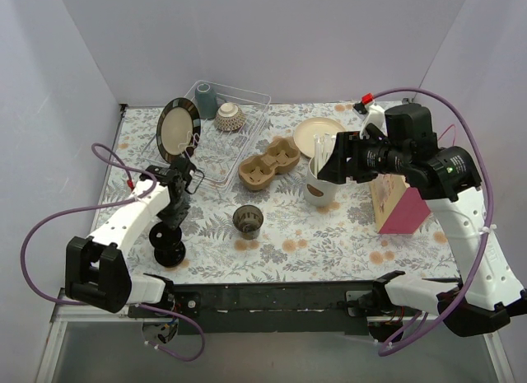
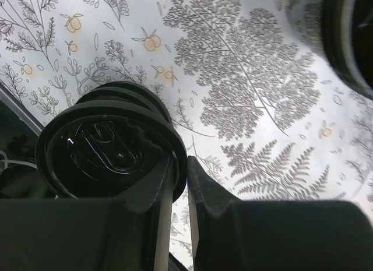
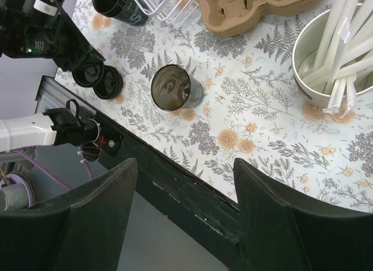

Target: Pack the takeout coffee

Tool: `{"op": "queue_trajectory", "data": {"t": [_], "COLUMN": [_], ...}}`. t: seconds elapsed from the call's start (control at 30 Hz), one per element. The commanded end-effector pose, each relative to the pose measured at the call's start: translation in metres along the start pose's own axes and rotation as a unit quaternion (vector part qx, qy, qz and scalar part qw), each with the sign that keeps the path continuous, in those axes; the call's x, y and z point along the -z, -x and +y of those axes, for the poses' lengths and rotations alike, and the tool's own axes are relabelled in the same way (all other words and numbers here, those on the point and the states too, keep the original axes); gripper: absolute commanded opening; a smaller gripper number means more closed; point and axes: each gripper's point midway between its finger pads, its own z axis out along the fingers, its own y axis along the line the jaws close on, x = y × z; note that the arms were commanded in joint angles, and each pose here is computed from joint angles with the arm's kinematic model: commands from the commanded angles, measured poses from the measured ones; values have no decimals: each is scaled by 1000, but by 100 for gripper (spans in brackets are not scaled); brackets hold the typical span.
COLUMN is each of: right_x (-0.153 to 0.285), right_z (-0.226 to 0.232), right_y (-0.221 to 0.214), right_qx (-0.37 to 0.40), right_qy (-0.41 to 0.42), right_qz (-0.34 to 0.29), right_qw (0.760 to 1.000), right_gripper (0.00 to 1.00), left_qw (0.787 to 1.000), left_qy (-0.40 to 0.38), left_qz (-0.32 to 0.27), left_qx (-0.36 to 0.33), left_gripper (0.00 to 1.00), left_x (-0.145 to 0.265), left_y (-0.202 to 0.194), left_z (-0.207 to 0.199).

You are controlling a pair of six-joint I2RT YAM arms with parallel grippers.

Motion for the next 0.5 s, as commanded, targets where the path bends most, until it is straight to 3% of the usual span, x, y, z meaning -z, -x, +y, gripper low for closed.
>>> {"op": "queue_trajectory", "data": {"t": [0.0, 0.13, 0.23, 0.27, 0.37, 0.4, 0.47], "right_x": [1, 4, 6, 15, 19, 33, 28], "right_z": [15, 34, 48, 61, 72, 84, 90], "right_y": [15, 40, 62, 83, 86, 97, 91], "right_qx": [19, 48, 69, 96, 142, 177, 223], "right_qy": [43, 92, 133, 159, 200, 221, 248], "right_qz": [-35, -103, -175, -230, -279, -324, -334], "right_qw": [998, 989, 973, 956, 928, 903, 881], "right_gripper": [76, 74, 72, 72, 70, 70, 71], "left_qw": [998, 986, 958, 950, 896, 865, 818], "left_qy": [-59, -164, -276, -298, -421, -473, -545], "left_qz": [-11, 1, 37, 43, 79, 109, 114], "left_qx": [3, -32, -69, -82, -116, -132, -143], "left_gripper": [0, 0, 0, 0, 0, 0, 0], "left_x": [36, 78, 121, 130, 178, 203, 237], "left_y": [22, 31, 25, 23, 10, 0, -2], "left_z": [-19, -49, -77, -82, -104, -106, -115]}}
